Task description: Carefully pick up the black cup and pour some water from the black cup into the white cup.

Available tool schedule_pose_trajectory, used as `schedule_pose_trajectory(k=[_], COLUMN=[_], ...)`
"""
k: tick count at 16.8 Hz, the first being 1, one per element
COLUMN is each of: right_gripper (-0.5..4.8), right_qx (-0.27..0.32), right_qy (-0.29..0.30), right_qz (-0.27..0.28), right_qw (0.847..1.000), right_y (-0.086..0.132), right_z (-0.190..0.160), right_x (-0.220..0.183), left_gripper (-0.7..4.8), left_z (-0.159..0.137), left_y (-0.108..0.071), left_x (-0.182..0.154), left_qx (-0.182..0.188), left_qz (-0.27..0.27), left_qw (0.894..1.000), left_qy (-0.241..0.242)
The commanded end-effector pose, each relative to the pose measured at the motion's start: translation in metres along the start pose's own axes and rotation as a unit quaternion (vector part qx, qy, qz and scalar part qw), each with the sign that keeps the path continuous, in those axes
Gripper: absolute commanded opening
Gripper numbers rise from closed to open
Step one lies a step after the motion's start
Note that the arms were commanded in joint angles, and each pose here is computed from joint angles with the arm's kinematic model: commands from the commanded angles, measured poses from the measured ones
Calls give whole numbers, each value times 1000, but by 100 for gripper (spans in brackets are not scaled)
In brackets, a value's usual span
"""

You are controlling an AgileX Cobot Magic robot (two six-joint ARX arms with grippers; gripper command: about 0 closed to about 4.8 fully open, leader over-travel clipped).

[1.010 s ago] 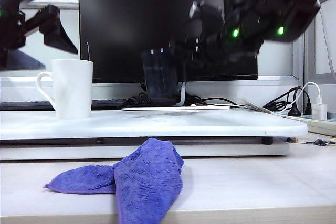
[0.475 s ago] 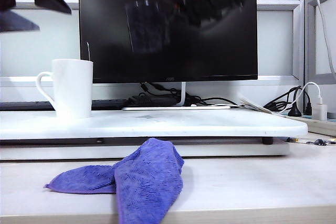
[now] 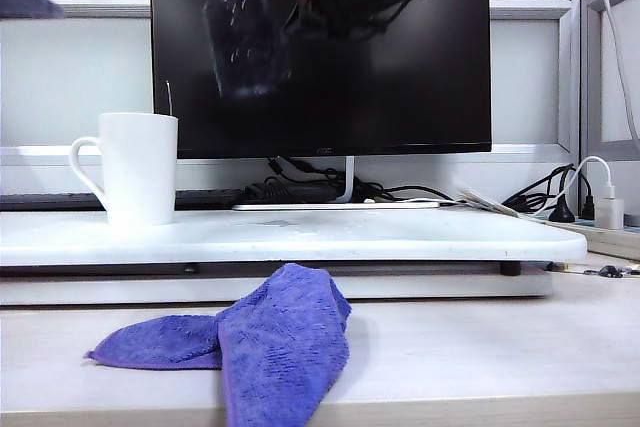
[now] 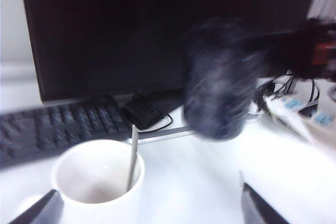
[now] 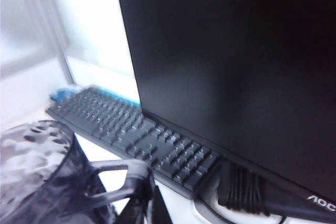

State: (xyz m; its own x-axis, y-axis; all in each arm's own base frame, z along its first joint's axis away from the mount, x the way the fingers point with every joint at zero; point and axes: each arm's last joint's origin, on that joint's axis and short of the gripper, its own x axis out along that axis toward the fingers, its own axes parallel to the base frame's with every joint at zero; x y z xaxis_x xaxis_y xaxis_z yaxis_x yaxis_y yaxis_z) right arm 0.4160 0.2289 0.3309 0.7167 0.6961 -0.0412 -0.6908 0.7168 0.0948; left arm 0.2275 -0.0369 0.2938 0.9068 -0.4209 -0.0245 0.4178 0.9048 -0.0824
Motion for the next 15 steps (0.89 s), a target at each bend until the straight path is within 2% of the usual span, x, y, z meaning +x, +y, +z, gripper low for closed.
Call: schedule_pose_trajectory(k=[1,3,6,12,15], right_gripper=[-7,-7,-7,-7,-7], right_qx=[-33,-37,-69,-116,-145], right_qy=[-25,-13,-8,-22,-10], right_qz=[6,6,6,8,0], right_qw=[999,999,998,993,989], right_y=[3,0,1,21,29], right_z=[5,-4,-5,3,0], right_x=[10,19,31,43,46], left_gripper=[479,479,479,479,479], left_z=[1,-2,-9,-9,-9], left_y=[-3,-3,-3,-3,-3], left_x=[-10,-15,-17,-17,-17], left_qx=[51,62,50,50,55], left_qz=[8,21,23,24,23], left_qw=[998,997,995,995,994], left_qy=[23,49,87,88,89])
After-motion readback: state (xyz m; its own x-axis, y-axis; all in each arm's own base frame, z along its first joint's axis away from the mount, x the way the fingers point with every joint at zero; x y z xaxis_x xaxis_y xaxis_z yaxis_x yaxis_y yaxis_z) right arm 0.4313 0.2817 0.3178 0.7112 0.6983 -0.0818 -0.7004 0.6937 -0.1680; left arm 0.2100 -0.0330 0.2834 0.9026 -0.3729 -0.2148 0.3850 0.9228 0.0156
